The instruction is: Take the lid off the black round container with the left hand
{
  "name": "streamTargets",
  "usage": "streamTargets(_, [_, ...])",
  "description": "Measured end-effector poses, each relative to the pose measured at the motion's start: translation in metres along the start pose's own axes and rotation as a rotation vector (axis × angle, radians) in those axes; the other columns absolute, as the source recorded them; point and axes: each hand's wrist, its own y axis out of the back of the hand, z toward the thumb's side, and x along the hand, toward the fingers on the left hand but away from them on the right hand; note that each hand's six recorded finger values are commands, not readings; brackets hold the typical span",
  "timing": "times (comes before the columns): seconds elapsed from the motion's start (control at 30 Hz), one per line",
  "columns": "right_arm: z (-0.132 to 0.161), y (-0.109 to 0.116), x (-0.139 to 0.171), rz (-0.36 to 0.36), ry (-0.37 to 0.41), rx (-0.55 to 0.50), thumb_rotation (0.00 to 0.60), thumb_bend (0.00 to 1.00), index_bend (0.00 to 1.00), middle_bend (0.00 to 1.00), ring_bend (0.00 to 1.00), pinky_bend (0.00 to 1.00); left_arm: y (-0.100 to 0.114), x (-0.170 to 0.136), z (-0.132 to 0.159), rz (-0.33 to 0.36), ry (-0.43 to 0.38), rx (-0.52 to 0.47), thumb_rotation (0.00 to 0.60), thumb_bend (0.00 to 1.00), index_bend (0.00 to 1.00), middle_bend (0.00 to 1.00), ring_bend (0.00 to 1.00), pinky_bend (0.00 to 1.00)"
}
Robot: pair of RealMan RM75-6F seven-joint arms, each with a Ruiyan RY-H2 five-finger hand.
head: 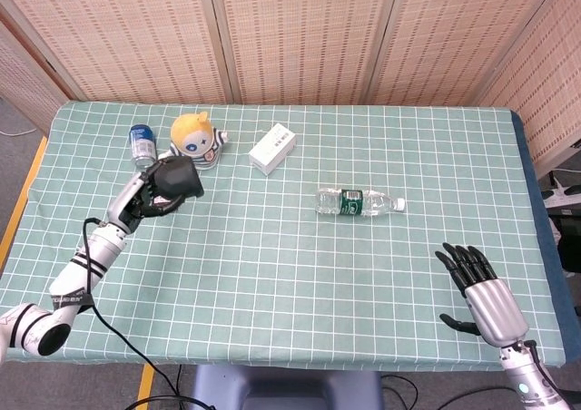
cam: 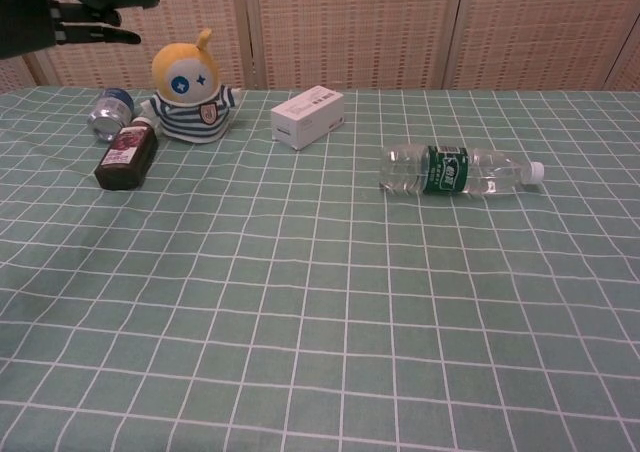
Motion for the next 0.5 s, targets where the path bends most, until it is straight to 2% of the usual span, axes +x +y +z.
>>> streamTargets(0.1, [0.001, 0.0, 0.0, 0.001, 0.004, -0.004, 0.6, 0.0, 0.0, 0.0, 0.0, 0.0, 0.006, -0.004, 0.005, -0.01, -0.022, -0.058, 0.6, 0.35, 0.74, 0.77, 0.52, 0.37])
streamTargets(0.23, [0.001, 0.001, 0.0, 0.001, 0.004, -0.007, 0.6, 0.0, 0.0, 0.0, 0.0, 0.0, 0.01, -0.007, 0.001, -0.028, -0.005, -0.005, 0.6, 0.34, 0.74, 0.77, 0.51, 0.39])
streamTargets(0.37, [0.001, 0.0, 0.0, 0.003, 0.005, -0.007, 0.6, 0.0, 0.0, 0.0, 0.0, 0.0, 0.01, -0.011, -0.011, -0.057, 0.05, 0.128, 0.6, 0.34, 0.75, 0.78, 0.51, 0.41])
streamTargets(0.5, [-0.001, 0.003, -0.001, -0.024, -0.004, 0.029, 0.6, 0.0, 0.0, 0.0, 0.0, 0.0, 0.005, -0.017, -0.033, -0.134, 0.179, 0.359, 0.6, 0.34, 0.76, 0.79, 0.52, 0.41])
